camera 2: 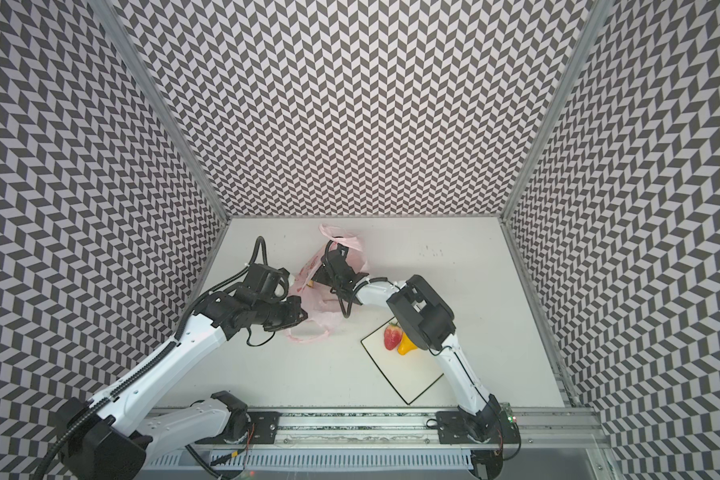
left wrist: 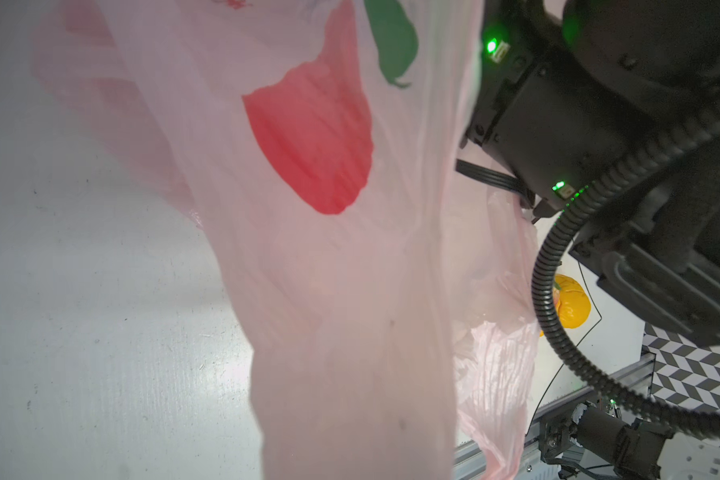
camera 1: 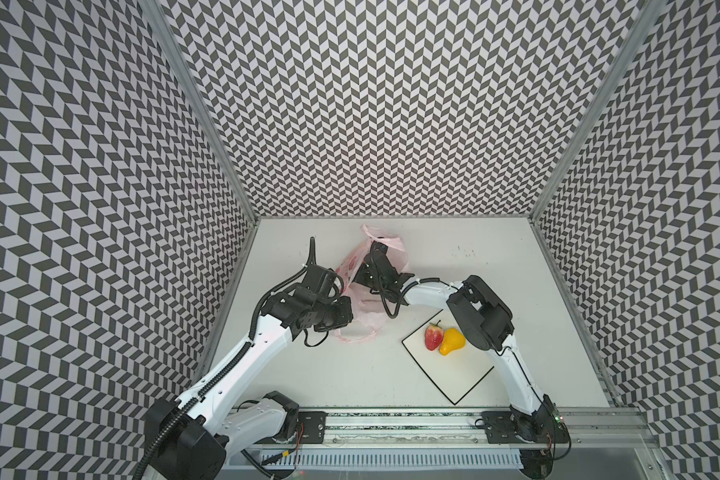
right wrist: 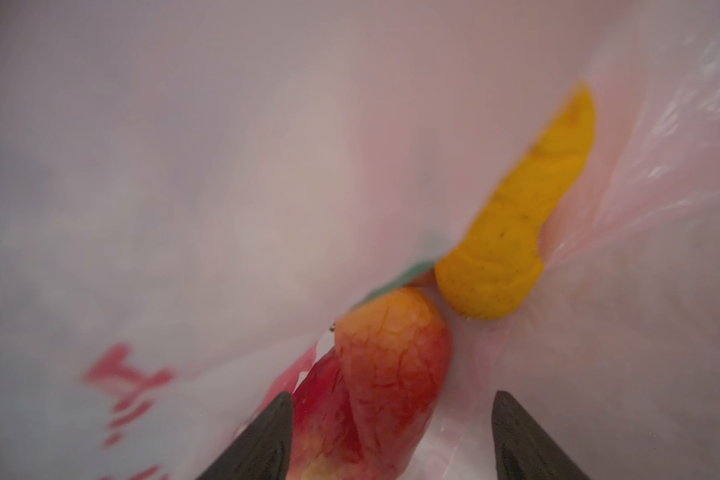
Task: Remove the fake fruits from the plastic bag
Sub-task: 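Close the right gripper on the red-yellow pear inside the bag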
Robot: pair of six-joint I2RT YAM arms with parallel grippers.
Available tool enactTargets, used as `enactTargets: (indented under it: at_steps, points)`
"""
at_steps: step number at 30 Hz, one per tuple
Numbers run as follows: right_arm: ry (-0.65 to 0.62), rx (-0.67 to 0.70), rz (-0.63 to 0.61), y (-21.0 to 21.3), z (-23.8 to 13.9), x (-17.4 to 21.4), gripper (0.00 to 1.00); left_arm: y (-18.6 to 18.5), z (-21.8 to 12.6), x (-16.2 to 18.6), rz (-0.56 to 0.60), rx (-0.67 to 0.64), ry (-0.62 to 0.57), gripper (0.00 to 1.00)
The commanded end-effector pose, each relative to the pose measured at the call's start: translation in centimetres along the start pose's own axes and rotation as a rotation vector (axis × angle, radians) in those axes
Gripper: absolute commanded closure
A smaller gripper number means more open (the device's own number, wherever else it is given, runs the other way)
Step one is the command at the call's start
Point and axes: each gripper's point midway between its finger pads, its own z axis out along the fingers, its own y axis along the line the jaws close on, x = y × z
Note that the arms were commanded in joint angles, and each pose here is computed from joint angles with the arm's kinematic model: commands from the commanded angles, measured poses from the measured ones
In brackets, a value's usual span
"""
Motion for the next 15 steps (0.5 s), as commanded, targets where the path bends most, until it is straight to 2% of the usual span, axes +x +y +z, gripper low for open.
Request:
enactTargets:
  at_steps: [1,9,15]
  points:
    - [-0.121,0.019,-0.013,-0.2,0.8,-1.9,0.26,-0.9,-0.6,-0.4,0.014,0.014,-0.004,1.0]
    - [-0.136,0.083,-0.038,-2.0,2.6,-1.5,0.31,-1.2,-0.7,-0.4,0.017,0.012,-0.002,1.0]
    - [-0.176,0.137,-0.074,-2.2,3.0,-2.5,0.35,-1.3,-0.8,-0.4,0.017,0.013,-0.005,1.0]
